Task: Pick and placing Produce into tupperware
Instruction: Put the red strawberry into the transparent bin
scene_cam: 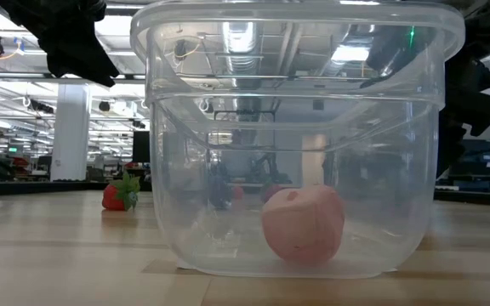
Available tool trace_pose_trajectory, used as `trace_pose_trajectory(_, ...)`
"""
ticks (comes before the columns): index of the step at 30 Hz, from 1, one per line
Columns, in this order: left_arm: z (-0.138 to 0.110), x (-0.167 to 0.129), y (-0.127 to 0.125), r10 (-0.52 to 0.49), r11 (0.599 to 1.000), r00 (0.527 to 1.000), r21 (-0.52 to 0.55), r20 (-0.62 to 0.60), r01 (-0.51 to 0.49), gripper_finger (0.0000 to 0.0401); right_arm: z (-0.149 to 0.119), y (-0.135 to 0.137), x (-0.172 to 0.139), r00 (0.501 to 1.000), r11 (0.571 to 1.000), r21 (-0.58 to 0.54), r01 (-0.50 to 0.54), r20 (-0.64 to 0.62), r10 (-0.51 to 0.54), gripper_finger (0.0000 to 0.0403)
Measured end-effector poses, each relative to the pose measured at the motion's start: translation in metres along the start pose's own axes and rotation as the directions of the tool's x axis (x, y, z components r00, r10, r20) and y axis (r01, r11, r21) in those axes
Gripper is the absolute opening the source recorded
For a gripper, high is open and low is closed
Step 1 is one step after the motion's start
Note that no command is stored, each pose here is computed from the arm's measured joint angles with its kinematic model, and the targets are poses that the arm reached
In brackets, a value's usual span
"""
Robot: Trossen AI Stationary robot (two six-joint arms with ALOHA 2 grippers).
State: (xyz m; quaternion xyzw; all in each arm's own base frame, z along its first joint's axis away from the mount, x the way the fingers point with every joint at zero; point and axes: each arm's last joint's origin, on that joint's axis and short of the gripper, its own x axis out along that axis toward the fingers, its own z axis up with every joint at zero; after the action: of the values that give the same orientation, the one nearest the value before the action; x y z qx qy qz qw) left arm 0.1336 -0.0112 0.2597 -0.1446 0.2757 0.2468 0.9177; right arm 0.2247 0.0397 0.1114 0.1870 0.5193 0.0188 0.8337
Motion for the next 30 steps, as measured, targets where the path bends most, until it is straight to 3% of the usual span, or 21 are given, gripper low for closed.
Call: trace_pose_trajectory(30,0.0,0.0,0.0,0.0,1.0,1.0,0.001,0.0,0.0,0.0177,-0.002,-0.001,-0.013,1.0,0.999,0.026,0.022,0.003,-0.022,0.0173)
